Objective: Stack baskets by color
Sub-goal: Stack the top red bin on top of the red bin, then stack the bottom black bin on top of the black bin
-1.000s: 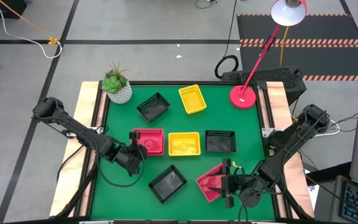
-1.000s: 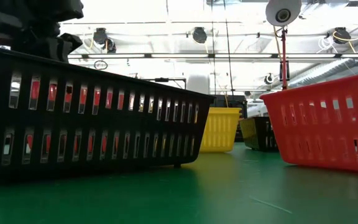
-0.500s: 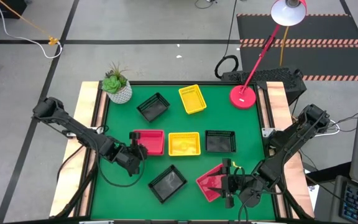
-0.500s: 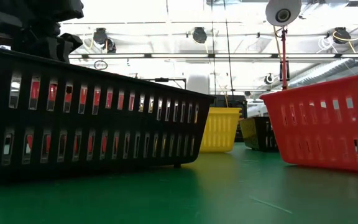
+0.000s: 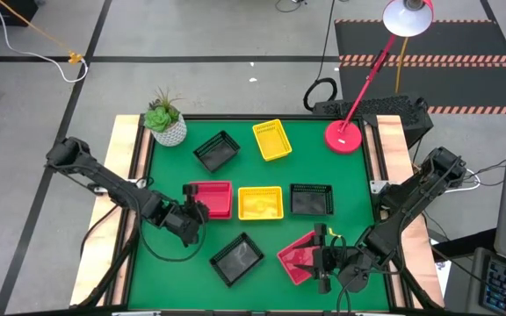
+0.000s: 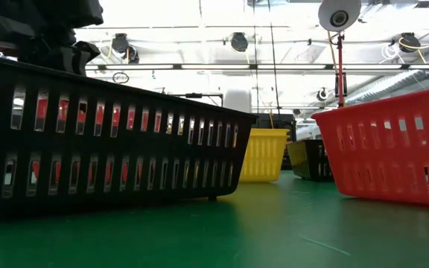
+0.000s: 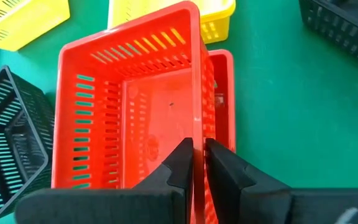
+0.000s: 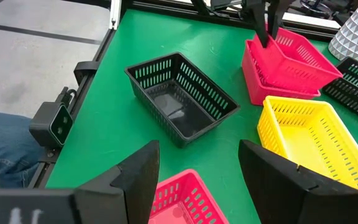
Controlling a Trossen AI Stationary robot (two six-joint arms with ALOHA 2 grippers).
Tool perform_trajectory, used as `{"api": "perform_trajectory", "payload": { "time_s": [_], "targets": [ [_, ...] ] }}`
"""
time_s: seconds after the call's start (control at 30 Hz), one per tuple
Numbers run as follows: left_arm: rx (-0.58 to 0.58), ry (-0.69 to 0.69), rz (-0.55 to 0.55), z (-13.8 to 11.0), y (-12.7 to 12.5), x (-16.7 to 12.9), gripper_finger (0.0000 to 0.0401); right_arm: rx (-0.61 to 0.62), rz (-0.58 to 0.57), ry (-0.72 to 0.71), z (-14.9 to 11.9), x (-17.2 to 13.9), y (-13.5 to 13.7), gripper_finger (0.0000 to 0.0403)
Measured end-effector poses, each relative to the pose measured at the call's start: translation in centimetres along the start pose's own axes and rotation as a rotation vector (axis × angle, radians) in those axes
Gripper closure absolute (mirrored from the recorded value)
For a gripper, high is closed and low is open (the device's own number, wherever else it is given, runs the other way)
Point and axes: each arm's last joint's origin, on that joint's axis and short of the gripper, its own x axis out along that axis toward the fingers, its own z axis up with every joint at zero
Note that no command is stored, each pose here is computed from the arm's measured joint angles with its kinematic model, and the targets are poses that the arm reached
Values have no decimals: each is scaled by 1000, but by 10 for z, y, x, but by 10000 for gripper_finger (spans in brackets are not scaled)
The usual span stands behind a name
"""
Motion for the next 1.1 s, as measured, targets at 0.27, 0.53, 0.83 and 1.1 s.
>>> {"api": "perform_trajectory", "payload": {
  "time_s": [0.27, 0.53, 0.83, 1.1],
  "targets": [
    [-1, 8, 0, 1, 3, 2, 356, 2, 1, 0, 0, 0, 0, 188],
    [-11, 7, 2, 1, 4, 2, 285, 1, 1, 1, 0, 0, 0, 188],
    [-73, 19, -41, 1, 2, 2, 217, -2, 3, 0, -12, 4, -2, 188],
    [-104, -12, -48, 4, 5, -2, 205, 28, 23, -23, -9, 8, -4, 188]
  ]
}}
